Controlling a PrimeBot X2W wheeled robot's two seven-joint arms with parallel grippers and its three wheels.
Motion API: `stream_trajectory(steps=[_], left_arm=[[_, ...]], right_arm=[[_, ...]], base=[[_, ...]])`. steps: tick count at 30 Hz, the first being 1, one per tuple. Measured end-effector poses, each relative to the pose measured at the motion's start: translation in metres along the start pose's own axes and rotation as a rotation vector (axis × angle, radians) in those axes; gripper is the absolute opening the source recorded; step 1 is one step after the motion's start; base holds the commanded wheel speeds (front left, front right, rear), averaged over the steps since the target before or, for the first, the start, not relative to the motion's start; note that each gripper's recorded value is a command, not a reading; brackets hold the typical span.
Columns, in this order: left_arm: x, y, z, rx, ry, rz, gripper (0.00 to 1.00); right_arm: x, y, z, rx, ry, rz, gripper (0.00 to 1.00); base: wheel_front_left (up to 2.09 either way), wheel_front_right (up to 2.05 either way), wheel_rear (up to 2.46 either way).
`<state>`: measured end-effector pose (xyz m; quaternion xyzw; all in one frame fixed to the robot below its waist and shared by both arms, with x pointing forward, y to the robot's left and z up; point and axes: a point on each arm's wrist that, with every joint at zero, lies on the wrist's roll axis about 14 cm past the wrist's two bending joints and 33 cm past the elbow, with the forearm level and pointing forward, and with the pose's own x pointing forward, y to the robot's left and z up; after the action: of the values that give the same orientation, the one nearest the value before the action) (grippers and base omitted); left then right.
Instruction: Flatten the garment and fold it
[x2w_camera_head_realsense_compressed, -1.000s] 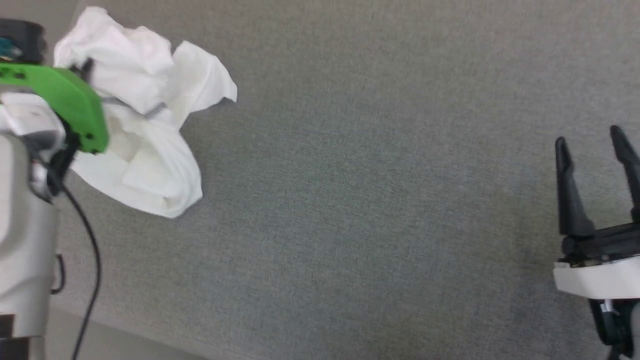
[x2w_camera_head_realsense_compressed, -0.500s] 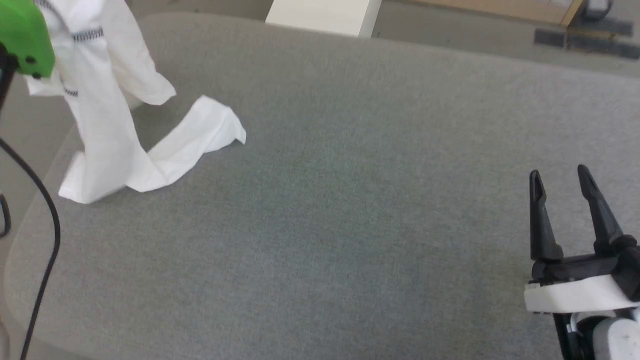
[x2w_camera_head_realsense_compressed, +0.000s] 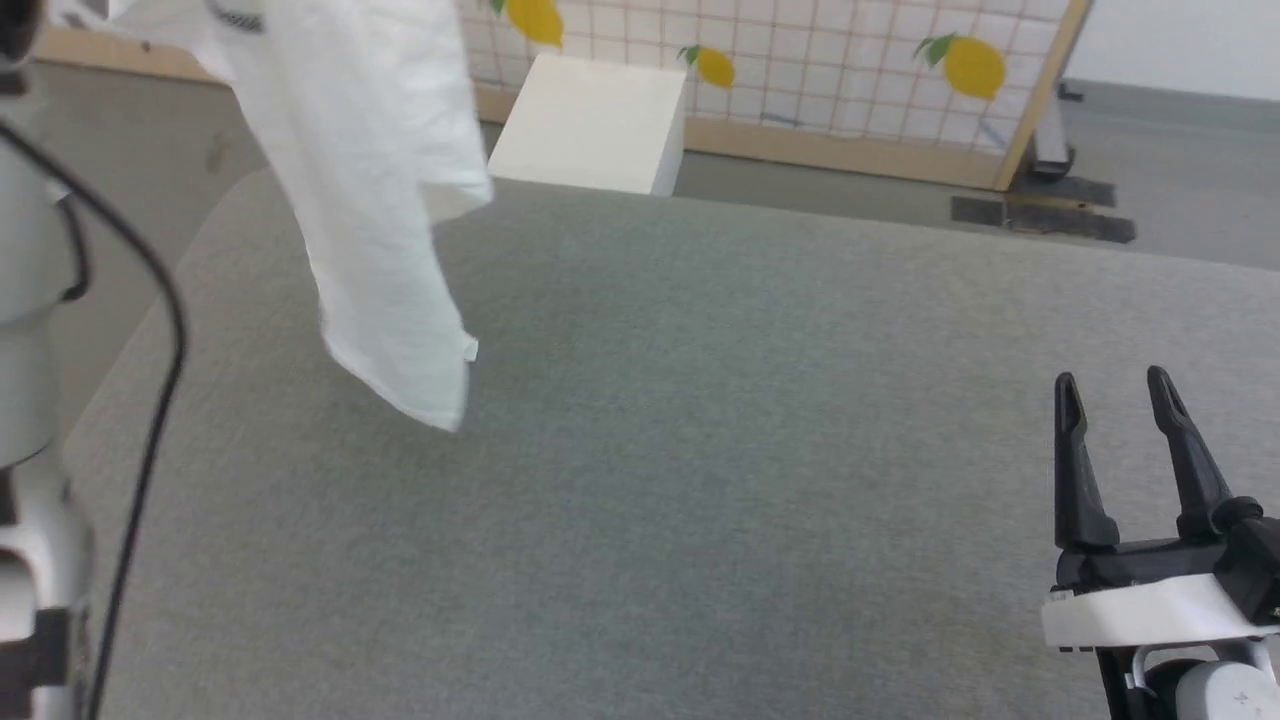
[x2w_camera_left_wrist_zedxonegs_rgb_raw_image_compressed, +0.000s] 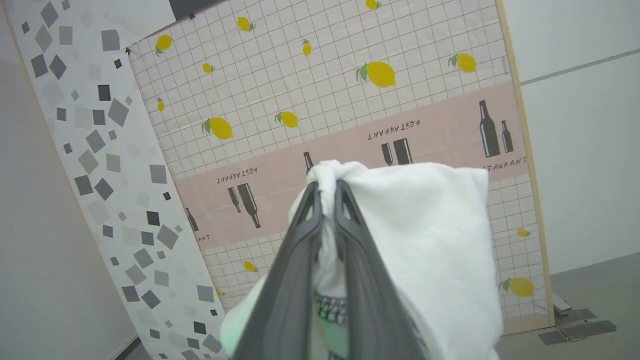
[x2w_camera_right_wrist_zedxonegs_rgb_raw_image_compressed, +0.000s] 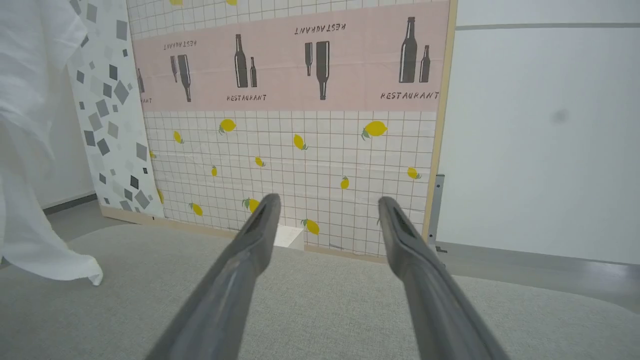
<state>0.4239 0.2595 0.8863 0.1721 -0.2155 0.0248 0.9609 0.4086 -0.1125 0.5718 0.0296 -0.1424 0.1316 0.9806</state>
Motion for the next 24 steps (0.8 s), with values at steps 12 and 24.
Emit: stream_trajectory(steps=[12,24], left_arm=[[0.027,-0.113,0.115,-0.219,-0.287,-0.249,0.00],[0.031,-0.247,0.076,-0.398,-0.170,-0.534,0.00]], right_arm=[[-0.027,-0.034,0.024,-0.018,-0.043,-0.112,1.00],[-0.062,-0.088,0.034,-0.065,-0.045,-0.289,1.00]], base=[[0.00,0.00,0.00],[0.00,0.00,0.00]])
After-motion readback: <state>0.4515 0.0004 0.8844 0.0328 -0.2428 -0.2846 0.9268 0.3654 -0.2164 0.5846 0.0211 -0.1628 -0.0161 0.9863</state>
